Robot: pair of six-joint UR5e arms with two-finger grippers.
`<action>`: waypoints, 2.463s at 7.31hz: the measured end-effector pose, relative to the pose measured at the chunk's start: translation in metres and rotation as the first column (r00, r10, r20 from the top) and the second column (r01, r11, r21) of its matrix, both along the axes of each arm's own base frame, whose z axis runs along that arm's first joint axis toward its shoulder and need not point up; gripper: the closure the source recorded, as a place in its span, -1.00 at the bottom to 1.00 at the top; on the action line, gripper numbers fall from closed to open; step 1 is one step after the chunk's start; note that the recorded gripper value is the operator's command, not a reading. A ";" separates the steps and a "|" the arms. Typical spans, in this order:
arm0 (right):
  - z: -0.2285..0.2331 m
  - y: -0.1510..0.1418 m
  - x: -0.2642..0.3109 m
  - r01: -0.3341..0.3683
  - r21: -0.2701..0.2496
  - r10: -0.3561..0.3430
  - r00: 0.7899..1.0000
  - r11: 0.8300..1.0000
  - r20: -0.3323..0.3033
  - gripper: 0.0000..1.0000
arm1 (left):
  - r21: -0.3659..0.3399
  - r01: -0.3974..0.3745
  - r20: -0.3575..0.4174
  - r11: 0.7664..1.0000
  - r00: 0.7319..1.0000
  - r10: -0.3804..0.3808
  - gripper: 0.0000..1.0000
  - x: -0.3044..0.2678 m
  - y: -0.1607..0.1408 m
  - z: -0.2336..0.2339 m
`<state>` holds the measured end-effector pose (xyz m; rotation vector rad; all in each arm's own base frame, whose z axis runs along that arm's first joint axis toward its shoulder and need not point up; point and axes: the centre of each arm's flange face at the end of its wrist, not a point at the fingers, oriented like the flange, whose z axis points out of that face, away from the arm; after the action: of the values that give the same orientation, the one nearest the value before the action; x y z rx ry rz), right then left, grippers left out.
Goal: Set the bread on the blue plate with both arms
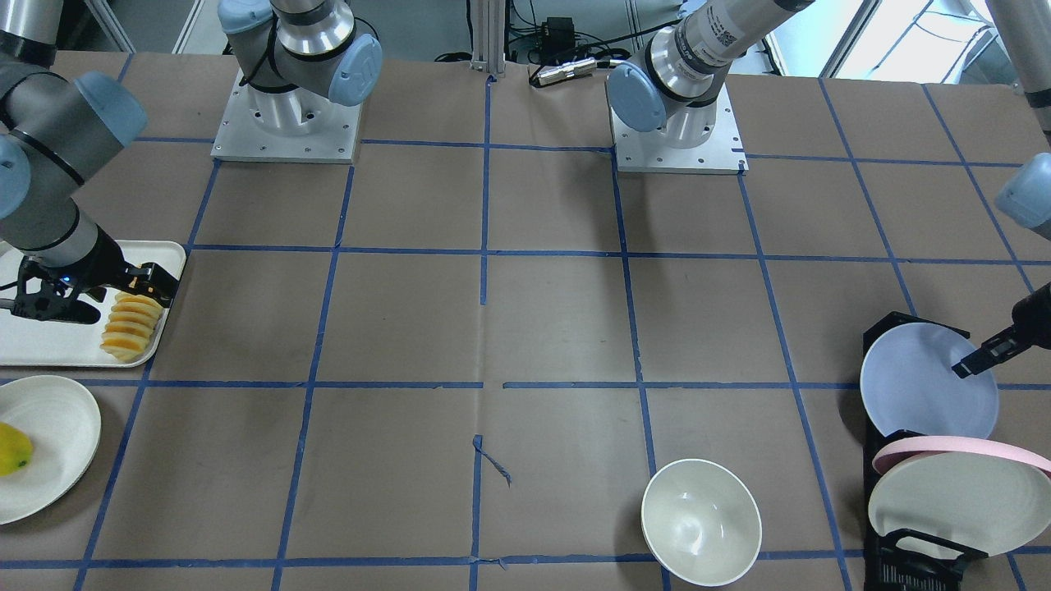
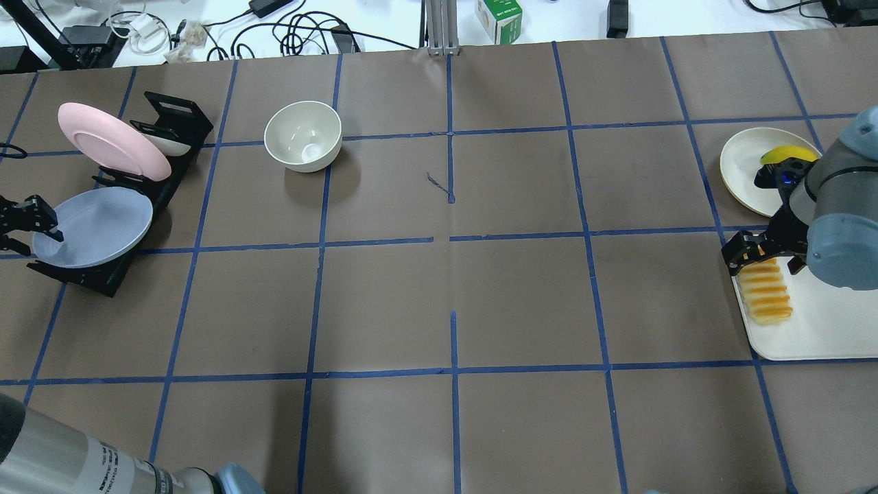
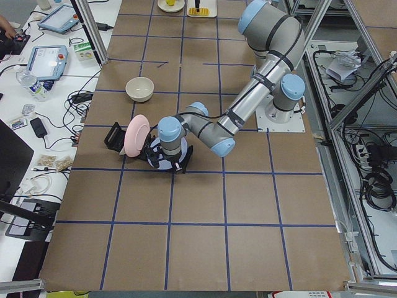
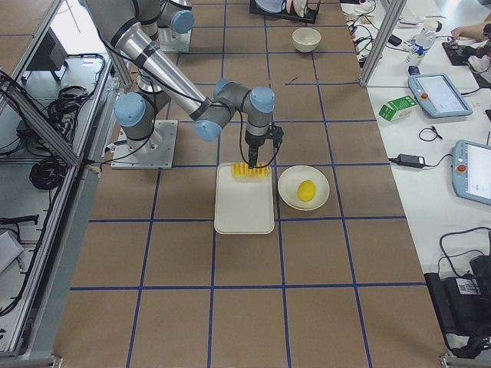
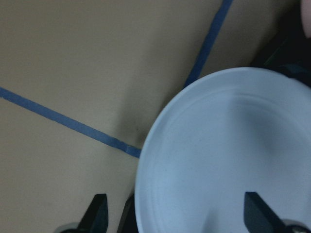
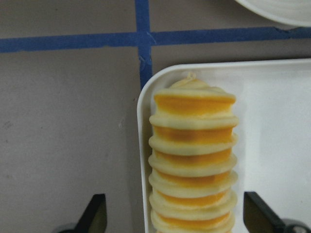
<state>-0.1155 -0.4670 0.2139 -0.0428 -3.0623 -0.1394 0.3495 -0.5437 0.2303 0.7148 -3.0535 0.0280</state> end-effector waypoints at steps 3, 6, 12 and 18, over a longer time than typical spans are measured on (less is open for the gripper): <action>-0.012 -0.001 -0.009 -0.052 0.001 0.052 0.999 0.999 -0.003 -1.00 | 0.001 0.002 -0.006 1.000 1.000 -0.002 1.00 0.000 0.001 0.000; -0.026 0.002 -0.022 -0.047 0.029 0.047 0.999 0.998 0.014 -0.78 | 0.000 0.009 -0.002 1.000 1.000 -0.009 1.00 -0.001 0.006 0.014; -0.029 0.006 -0.041 -0.030 0.032 0.028 0.999 0.999 0.039 1.00 | 0.039 0.012 -0.045 0.999 0.999 -0.010 1.00 -0.008 0.028 0.070; -0.003 -0.005 -0.040 -0.030 -0.018 0.030 0.998 0.999 0.046 1.00 | 0.030 -0.008 -0.054 1.000 0.998 0.009 1.00 0.012 0.010 0.013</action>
<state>-0.1559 -0.4721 0.2108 0.0056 -3.1086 -0.1143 0.3612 -0.5342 0.2429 0.7178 -3.0051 -0.0360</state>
